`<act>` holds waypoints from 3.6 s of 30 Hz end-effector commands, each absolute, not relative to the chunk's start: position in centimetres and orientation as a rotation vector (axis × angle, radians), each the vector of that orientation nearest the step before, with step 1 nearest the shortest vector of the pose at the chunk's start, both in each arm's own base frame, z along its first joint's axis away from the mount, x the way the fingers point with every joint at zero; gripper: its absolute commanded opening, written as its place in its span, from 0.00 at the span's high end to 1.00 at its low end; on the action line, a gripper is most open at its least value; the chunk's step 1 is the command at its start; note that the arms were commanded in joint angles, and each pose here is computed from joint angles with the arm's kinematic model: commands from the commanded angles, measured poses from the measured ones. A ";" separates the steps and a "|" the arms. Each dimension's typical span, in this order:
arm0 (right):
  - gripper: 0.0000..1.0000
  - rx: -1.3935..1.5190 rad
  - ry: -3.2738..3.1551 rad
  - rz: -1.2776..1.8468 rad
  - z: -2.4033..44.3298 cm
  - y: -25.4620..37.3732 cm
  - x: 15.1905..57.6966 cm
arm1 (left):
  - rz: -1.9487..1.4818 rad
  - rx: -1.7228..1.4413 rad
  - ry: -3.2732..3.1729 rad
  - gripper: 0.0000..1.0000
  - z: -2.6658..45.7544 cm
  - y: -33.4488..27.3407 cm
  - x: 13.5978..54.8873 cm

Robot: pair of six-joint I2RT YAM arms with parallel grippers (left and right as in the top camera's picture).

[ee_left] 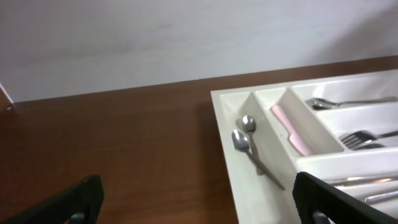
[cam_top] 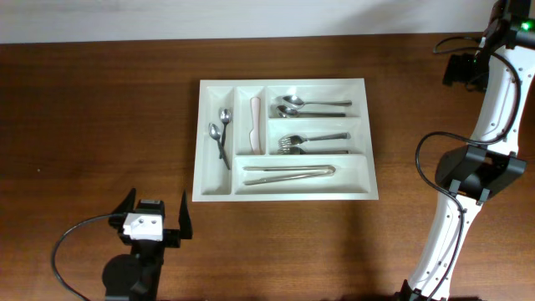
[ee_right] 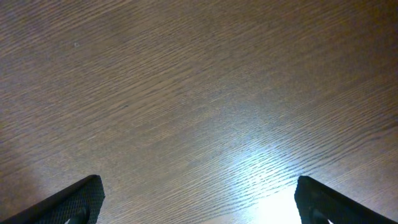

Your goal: Pack container

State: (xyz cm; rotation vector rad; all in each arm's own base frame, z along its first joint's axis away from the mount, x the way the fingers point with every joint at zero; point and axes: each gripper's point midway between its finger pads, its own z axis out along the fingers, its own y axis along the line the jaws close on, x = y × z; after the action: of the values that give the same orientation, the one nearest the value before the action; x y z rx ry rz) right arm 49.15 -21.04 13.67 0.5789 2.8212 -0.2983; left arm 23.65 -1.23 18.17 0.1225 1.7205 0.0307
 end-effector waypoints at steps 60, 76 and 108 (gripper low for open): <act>0.01 0.592 2.824 -0.297 13.3 -20.9 49.2 | 0.069 0.143 1.820 0.01 13.8 -0.8 23.1; 0.01 0.488 2.777 -0.288 16.4 -17.3 50.4 | 0.069 0.143 1.820 0.01 13.8 -0.8 23.1; 0.01 0.489 1.849 -0.058 45.9 -8.9 35.5 | 0.069 0.143 1.820 0.01 13.8 -0.8 23.1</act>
State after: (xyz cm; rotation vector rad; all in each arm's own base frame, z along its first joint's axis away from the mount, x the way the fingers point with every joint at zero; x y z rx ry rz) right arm 37.78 -10.17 45.68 0.5133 1.8790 -0.1158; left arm 23.14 -1.11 13.90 0.1433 1.8223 0.0477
